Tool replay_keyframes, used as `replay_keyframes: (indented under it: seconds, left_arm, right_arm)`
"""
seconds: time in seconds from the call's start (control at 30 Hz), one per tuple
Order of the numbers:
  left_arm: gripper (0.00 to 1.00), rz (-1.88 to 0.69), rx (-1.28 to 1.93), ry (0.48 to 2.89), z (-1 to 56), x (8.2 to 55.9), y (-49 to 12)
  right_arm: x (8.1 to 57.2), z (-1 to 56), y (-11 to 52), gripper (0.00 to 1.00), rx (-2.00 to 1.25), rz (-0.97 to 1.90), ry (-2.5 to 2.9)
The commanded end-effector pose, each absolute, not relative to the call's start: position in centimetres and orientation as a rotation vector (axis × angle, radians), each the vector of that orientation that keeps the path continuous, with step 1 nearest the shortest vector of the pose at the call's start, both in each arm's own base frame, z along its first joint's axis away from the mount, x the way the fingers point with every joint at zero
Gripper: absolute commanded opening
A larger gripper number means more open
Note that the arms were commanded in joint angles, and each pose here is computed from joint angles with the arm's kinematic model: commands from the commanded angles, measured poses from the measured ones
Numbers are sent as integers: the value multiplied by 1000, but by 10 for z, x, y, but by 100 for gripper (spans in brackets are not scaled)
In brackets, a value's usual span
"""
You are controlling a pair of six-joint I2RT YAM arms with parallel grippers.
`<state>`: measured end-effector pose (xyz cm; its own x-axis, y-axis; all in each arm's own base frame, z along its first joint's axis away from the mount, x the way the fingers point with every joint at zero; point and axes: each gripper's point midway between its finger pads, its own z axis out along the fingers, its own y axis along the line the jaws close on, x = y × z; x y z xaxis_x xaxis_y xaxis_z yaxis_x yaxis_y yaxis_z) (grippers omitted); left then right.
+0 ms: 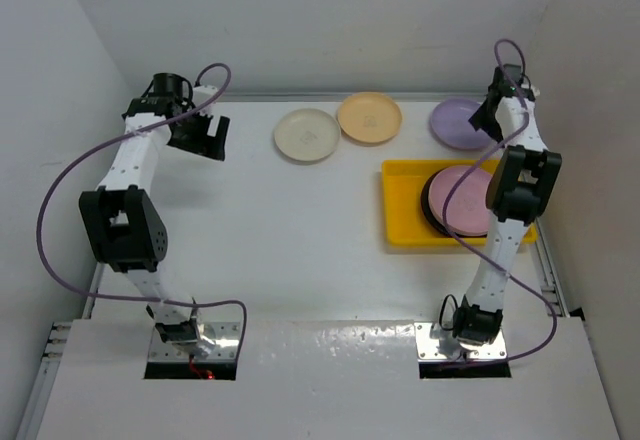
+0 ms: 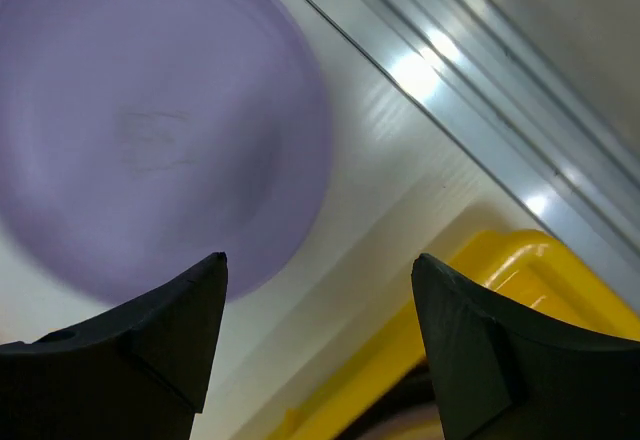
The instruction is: Place the plates into the plastic bin on the countertop
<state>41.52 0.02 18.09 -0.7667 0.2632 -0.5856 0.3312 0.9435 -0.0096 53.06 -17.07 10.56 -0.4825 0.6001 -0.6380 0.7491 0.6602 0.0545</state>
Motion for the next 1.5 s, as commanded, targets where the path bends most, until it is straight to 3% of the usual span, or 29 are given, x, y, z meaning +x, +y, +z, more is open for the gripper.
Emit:
replay_keyframes:
  seconds: [0.0,0.33,0.6,0.73,0.77,0.83,1.03,1.2,1.3,1.37,1.4,1.43,1.47]
  left_arm:
    - [100,-171,433,2459,182,439,-11]
    - [100,-251,498,2460,170,472,-37]
    - [100,-232,486,2463,166,485,-22]
    - [100,-249,479,2469,162,485,-20]
    - [100,-245,457,2464,165,487,-16]
    - [100,-266,447,2473,162,487,-18]
    - [100,-282,464,2455,166,486,-21]
    - [100,-306,477,2411,184,484,-26]
    - [100,-315,487,2365,195,480,-30]
    - [100,-319,474,2366,190,476,-30]
    - [100,-315,468,2361,191,475,-34]
    - [100,-315,457,2351,193,475,-34]
    - [100,-307,433,2355,188,477,-33]
  right_arm:
    - [527,103,-191,73,1214,-339,2134]
    - [539,18,-189,64,1406,-182,2125]
    - [560,-5,-191,52,1523,-113,2015]
    - [568,-26,-180,33,1579,-33,2013]
    - [566,-31,-180,15,1598,-35,2012]
    - [563,-36,-174,0,1609,-33,2020]
    - [591,37,-156,0,1337,21,2013]
    - [595,159,-144,0,1142,139,1876]
    - [556,203,-137,0,1059,108,1877]
    - [526,181,-131,0,1069,78,1978]
    - [508,211,-130,0,1050,92,1939]
    - [477,163,-123,0,1097,82,2065]
    - [461,156,-122,0,1102,71,2102]
